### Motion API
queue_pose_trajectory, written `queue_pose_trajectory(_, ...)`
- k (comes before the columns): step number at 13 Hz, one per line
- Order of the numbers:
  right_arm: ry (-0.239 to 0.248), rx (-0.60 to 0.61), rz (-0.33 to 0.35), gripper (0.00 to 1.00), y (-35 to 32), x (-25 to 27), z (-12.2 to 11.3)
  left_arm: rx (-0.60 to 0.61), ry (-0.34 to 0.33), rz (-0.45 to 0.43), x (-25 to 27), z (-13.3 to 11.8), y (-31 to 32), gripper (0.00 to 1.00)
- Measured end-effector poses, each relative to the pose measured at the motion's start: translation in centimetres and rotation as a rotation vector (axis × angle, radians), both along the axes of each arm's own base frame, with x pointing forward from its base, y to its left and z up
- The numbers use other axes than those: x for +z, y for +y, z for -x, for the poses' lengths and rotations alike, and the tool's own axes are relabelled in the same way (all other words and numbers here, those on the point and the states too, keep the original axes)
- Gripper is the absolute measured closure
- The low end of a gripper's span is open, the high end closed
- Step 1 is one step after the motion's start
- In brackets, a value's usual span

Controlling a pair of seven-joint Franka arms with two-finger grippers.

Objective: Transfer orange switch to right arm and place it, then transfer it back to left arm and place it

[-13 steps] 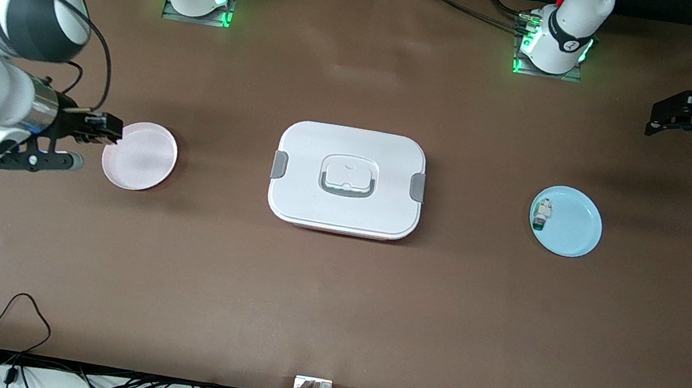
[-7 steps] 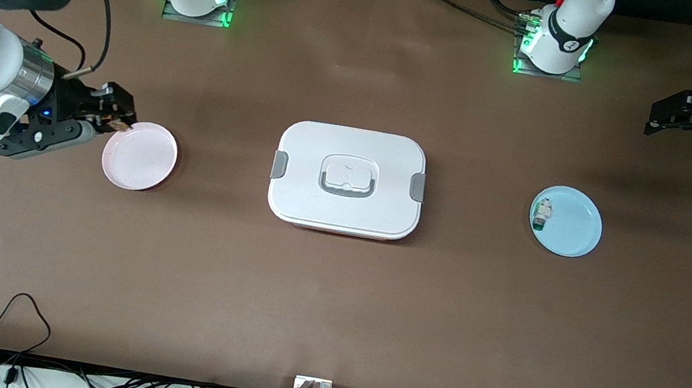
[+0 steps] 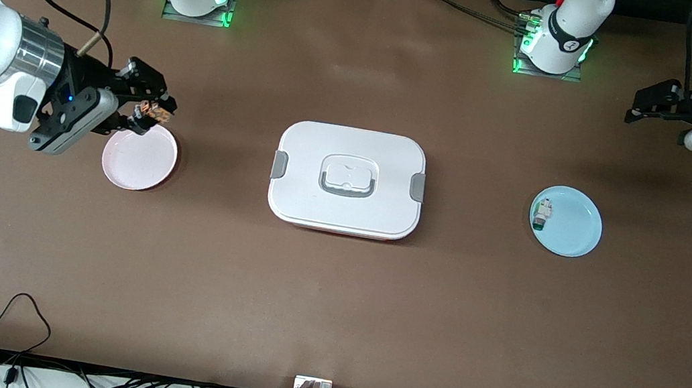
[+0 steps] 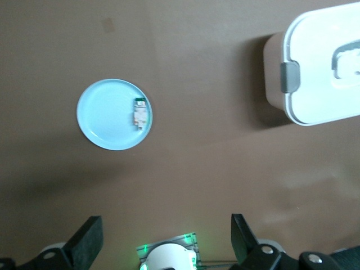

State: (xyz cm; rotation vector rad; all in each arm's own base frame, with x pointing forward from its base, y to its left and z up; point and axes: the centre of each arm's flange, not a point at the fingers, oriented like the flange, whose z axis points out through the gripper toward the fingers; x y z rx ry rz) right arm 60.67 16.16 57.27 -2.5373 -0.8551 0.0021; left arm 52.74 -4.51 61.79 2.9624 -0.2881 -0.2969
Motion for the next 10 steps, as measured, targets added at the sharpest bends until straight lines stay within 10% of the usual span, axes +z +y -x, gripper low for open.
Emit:
queue_pose_trajectory(4,-0.152,0.177,-0.187,0.28,6.6,1.4,0.5,-0.081,0.104,0.109,-1.6,0.7,-4.9,0.00)
queue_pose_trajectory(10,-0.390,0.414,-0.502,0.28,9.6,0.1,-1.3,0.019,0.319,0.527,-5.3,-1.2,-10.7,0.00)
